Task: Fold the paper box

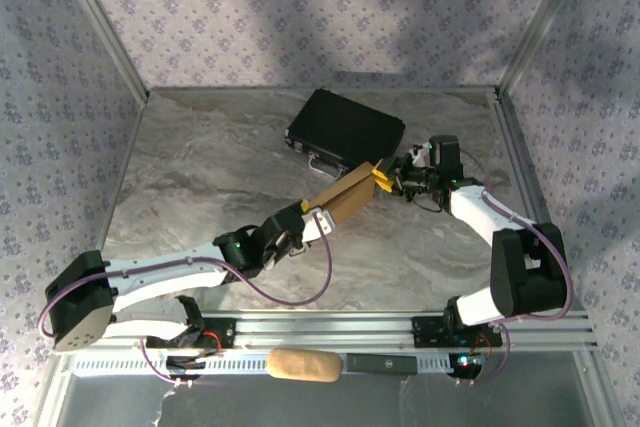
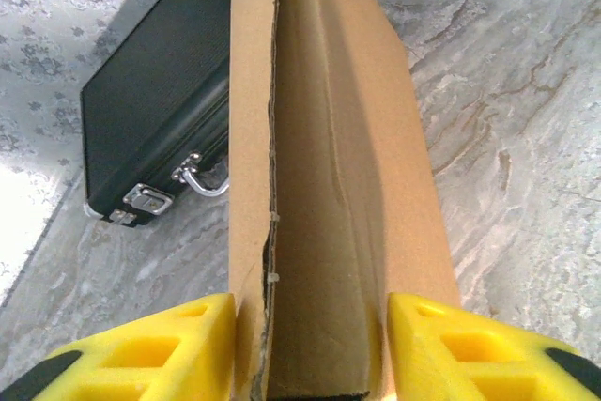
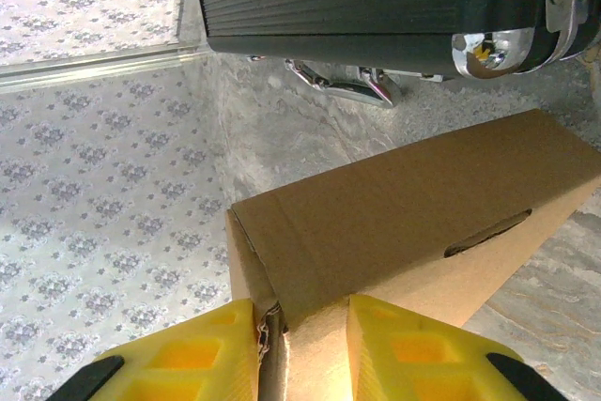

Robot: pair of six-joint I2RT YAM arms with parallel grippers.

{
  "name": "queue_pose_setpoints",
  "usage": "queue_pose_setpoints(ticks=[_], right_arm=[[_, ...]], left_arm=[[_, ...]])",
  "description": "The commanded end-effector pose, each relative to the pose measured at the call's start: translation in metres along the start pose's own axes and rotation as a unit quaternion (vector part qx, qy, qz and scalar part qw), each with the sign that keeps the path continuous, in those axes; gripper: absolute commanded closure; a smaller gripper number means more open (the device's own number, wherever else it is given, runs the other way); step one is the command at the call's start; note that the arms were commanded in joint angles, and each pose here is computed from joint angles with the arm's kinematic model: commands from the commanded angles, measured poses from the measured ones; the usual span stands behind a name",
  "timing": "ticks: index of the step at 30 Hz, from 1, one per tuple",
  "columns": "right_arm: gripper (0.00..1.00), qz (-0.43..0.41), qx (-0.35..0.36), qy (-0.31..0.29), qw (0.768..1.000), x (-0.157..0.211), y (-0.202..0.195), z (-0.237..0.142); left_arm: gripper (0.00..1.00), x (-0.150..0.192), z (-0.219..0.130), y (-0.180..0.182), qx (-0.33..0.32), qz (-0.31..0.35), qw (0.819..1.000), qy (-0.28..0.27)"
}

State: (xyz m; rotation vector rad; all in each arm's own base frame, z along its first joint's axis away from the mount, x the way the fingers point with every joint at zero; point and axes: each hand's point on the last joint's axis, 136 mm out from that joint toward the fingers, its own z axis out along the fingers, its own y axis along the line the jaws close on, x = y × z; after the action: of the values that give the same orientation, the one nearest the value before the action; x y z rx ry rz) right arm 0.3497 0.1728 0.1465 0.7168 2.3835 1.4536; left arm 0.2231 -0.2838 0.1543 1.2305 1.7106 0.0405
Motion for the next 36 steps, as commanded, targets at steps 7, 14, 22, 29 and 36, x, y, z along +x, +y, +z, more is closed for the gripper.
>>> queue_pose_setpoints(ticks=[7, 14, 22, 29, 36], right_arm=[[0.71, 0.06, 0.093, 0.005, 0.994, 0.008, -0.053, 0.004], [0.73, 0.055, 0.096, 0.005, 0.994, 0.006, -0.047, 0.007], [0.75, 0.056, 0.1, 0.004, 0.993, 0.007, -0.047, 0.009], [0.76, 0.056, 0.101, 0.004, 0.993, 0.007, -0.045, 0.01], [0.77, 0.057, 0.103, 0.003, 0.993, 0.007, -0.047, 0.01]], left_arm=[[0.34, -0.03, -0.048, 0.013, 0.027, -0.129, 0.988, -0.081], [0.3, -0.03, -0.083, 0.064, 0.002, -0.355, 0.929, -0.102], [0.61, -0.023, -0.064, 0.067, 0.071, -0.579, 0.811, -0.04], [0.83, -0.042, -0.053, 0.064, 0.098, -0.616, 0.781, -0.043], [0.92, -0.041, -0.027, 0.04, 0.134, -0.627, 0.767, -0.017]])
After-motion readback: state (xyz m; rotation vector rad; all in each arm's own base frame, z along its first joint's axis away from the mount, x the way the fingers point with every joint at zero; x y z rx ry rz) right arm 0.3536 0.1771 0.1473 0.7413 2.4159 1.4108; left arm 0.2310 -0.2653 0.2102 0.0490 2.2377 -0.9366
